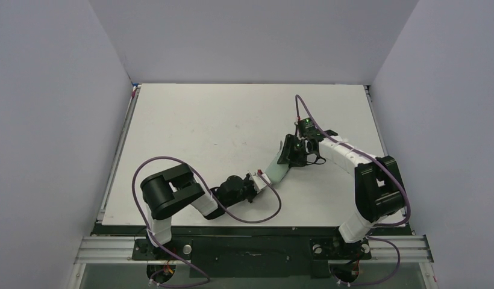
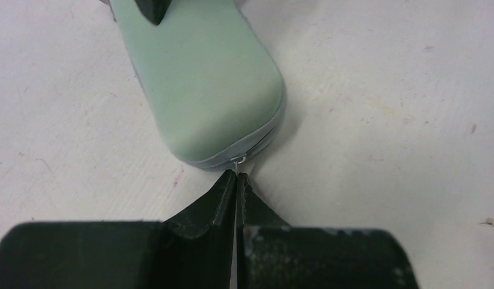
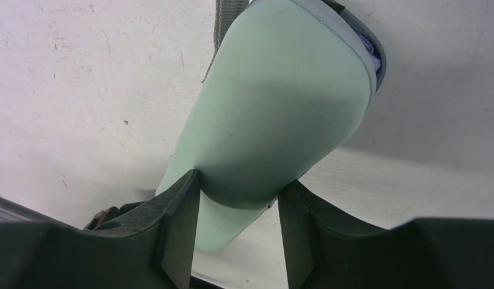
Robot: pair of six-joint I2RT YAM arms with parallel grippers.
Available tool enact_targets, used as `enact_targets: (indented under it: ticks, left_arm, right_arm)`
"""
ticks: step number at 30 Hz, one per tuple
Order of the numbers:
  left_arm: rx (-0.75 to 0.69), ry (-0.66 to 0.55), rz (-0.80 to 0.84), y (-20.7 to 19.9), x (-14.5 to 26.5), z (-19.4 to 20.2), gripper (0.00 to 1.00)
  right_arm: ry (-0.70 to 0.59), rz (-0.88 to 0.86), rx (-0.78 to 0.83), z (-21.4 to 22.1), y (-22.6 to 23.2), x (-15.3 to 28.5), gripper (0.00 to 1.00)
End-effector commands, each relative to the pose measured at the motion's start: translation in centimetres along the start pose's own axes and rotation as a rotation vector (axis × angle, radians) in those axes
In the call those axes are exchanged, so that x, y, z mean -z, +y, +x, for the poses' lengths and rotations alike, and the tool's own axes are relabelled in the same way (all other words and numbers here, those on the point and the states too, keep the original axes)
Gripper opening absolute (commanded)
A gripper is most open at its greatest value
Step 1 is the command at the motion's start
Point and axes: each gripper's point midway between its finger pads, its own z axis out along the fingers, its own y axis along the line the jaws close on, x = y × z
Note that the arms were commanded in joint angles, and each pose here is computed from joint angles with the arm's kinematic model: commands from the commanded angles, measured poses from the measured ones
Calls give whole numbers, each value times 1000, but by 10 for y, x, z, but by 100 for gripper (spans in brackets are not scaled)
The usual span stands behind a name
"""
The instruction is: Open the umbrella
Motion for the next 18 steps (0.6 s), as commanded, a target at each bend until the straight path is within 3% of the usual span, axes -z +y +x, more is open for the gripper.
enact_targets:
  ticks: [1,9,18]
  left_arm:
    - [28,21,-37,18,7,5,0]
    - [36,38,-95,48,5,9,0]
    - [-6,4,-76,58,-10,-8,0]
  right_arm:
    - [23,181,138,18,-48,-7,35]
    - [62,153,289,28,-49,-3,23]
    - [127,36,493,47,-25,1,17]
